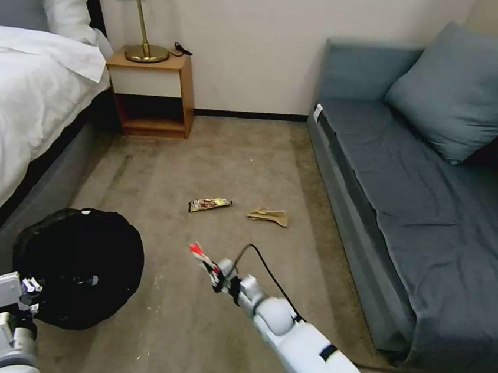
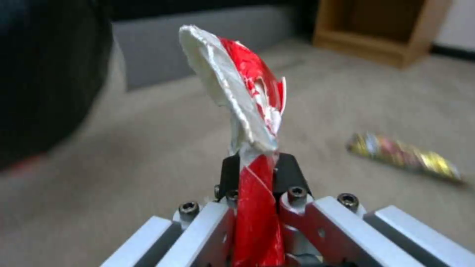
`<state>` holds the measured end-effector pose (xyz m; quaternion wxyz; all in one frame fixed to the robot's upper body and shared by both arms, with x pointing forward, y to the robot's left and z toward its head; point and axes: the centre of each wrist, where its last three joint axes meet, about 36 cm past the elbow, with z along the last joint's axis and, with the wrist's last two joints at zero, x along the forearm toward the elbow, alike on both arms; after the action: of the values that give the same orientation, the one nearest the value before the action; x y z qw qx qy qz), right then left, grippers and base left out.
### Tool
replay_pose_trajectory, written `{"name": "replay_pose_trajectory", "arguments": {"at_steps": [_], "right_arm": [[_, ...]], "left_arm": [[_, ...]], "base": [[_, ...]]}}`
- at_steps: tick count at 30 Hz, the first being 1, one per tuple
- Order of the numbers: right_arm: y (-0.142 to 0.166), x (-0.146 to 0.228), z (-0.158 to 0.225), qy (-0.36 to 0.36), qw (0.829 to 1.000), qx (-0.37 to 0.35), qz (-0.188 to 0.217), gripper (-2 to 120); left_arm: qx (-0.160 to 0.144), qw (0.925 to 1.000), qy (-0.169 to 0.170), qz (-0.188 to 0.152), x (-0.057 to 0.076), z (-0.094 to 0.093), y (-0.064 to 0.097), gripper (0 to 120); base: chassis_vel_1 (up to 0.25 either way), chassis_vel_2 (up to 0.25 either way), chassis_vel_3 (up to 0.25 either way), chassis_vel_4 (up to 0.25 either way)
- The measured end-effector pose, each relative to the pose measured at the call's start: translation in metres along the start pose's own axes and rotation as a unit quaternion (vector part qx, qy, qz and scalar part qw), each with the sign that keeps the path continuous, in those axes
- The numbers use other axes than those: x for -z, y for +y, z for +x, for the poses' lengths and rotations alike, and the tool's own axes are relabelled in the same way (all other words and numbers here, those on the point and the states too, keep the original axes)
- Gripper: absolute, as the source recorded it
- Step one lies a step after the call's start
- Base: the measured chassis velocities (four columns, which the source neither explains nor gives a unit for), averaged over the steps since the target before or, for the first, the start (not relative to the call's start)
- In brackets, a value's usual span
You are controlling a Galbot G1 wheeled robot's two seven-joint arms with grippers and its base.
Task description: Pick up the trash bin, then pick up the garbage on the floor and place it into the trash bin.
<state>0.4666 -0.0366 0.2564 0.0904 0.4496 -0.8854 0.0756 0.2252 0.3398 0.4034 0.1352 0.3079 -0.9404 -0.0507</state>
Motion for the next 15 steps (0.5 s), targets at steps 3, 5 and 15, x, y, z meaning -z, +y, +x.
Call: {"name": "replay_pose_trajectory", "arguments": {"at_steps": [3,5,15], "right_arm": [[0.003,0.011,-0.008,-0.010,1.000,0.009,0.004,1],[0.010,0.033,-0.022,-0.033,0.999,0.025,0.005,1],[0.068,0.098,-0.044,-0.099,0.987,0.121,-0.032,1]], "left_arm": [[0.004,1.0000,0.002,0.002,-0.003,0.000,-0.002,3],[0.012,0.9999,0.005,0.005,-0.008,0.002,-0.005,3],[0.028,0.9990,0.019,0.028,-0.016,0.007,-0.014,3]], "base": [[0.000,0.000,0.000,0.000],[0.000,0.000,0.000,0.000],[0.000,0.000,0.000,0.000]]}}
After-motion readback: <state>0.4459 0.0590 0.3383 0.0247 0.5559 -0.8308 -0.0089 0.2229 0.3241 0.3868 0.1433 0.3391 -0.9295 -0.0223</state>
